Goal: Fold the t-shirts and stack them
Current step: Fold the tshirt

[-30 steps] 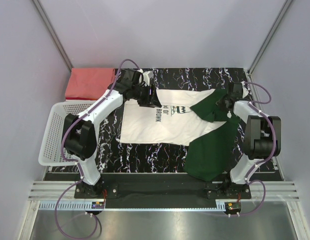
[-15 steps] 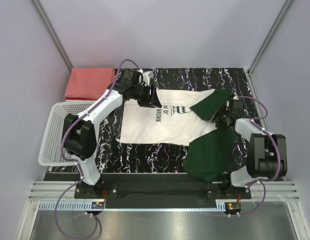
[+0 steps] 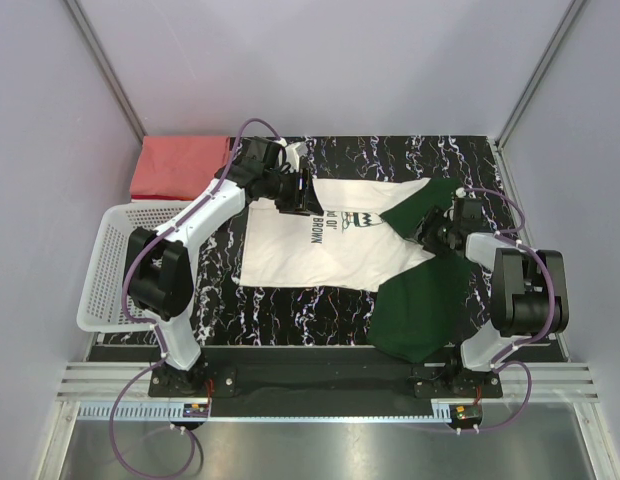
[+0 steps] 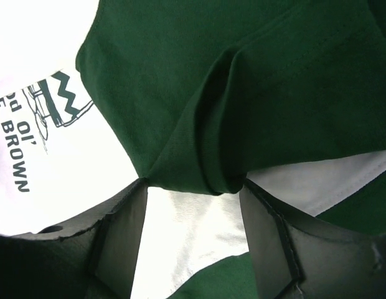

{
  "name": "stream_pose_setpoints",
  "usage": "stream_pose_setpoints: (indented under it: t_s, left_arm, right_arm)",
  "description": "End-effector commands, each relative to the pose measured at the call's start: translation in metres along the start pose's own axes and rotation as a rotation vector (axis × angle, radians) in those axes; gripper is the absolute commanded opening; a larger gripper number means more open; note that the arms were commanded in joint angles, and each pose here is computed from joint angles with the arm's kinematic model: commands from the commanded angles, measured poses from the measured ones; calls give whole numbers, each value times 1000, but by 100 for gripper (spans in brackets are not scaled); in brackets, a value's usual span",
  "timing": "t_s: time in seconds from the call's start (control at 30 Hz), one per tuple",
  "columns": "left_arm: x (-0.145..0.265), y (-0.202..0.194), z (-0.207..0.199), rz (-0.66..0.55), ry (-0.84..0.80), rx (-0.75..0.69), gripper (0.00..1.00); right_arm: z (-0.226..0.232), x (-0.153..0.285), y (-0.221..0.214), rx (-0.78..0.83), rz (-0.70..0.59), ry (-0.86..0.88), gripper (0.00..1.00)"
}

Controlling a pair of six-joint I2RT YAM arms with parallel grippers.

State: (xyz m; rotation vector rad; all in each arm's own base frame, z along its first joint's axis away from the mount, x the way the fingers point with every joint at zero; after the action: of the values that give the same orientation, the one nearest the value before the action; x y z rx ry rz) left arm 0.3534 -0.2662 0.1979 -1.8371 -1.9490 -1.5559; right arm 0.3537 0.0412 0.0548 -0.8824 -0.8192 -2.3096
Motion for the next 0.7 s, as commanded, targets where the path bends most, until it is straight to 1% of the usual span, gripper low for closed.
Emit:
stream_pose_setpoints:
  t_s: [0.0,0.1,0.2,0.4,0.6,0.67]
  left_arm:
    - [8,9,-9,-38,-37,-31,53]
    - [8,9,-9,-40,-37,-32,53]
    - [8,9,-9,-40,-36,-34,53]
    - [7,10,-9,-37,-43,-32,53]
    - [8,11,-9,-40,-44,-31,53]
    - [8,11,-8,-41,-42,-31,53]
  right_arm:
    - [17,6,24,52,-89,33,67]
    - [19,7,31,67,-111,20,66]
    - [15,9,30,70,-88,-20,66]
    - [19,12,34,114,-105,-21,65]
    - [21,0,27,128,-35,-1,65]
    - [23,-1,26,133,-28,0,62]
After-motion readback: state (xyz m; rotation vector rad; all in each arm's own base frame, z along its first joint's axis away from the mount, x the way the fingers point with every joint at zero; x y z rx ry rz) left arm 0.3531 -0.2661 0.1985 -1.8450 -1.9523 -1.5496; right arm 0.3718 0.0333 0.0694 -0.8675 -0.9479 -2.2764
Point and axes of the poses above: each gripper's point midway between its finger pads, its own x axis back along the fingers, its own z axis along the line the jaws close on, y = z × x, the point moved 3 cm from there along x, back along the fingers, and after that the axes turned 13 degrees about -x, right-handed, at the moved point
